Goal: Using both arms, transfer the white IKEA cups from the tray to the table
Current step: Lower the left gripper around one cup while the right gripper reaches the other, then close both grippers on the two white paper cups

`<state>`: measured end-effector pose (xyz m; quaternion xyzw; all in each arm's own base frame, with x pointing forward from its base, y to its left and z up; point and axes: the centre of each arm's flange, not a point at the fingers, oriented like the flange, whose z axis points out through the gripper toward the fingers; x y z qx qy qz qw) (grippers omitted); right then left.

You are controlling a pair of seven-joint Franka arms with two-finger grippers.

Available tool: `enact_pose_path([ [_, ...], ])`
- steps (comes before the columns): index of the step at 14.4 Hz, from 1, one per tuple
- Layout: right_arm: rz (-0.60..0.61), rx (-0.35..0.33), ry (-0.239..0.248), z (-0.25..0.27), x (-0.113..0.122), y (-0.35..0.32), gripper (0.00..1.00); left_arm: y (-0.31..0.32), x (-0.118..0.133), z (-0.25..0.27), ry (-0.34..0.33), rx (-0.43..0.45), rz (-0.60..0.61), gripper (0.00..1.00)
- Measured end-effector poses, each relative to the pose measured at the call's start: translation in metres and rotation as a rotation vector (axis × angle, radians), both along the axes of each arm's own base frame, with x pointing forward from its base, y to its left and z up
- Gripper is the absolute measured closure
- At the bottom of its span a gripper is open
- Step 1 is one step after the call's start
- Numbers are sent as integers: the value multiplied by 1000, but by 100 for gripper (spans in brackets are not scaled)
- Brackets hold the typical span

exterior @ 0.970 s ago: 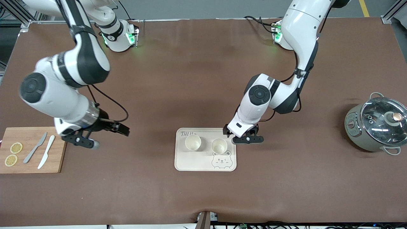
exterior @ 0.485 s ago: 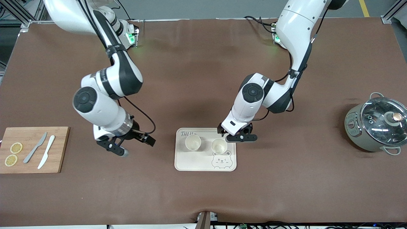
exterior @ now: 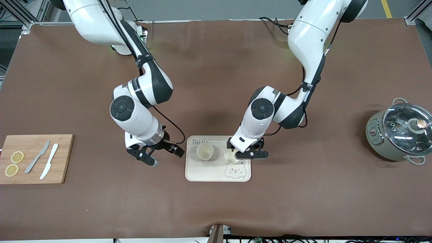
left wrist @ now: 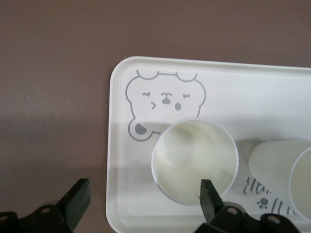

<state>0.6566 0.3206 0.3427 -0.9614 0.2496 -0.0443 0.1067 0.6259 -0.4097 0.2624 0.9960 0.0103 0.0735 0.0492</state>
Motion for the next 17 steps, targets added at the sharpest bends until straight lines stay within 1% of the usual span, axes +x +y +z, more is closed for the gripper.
enact_pose_path([
  [2, 4, 0, -4, -11, -1, 6, 0, 1, 6, 0, -4, 3, -6, 0],
  [6, 12, -2, -4, -30, -5, 20, 0, 9, 16, -18, -12, 17, -14, 0],
  [8, 23, 0, -14, -40, -8, 30, 0, 11, 17, -31, -8, 23, -17, 0],
  [12, 49, -8, -2, -61, -18, 49, 0, 9, 17, -49, -22, 12, -17, 0],
  [13, 56, -9, -1, -65, -21, 54, 0, 8, 17, -48, -21, 6, 8, 7],
  [15, 67, -12, 3, -71, -25, 61, 0, 0, 14, -46, -17, -12, 88, 27],
  [16, 72, -13, 5, -73, -28, 64, 0, -4, 11, -45, -16, -17, 108, 34],
  [17, 75, -13, 3, -74, -29, 67, 0, -8, 9, -45, -14, -20, 118, 48],
])
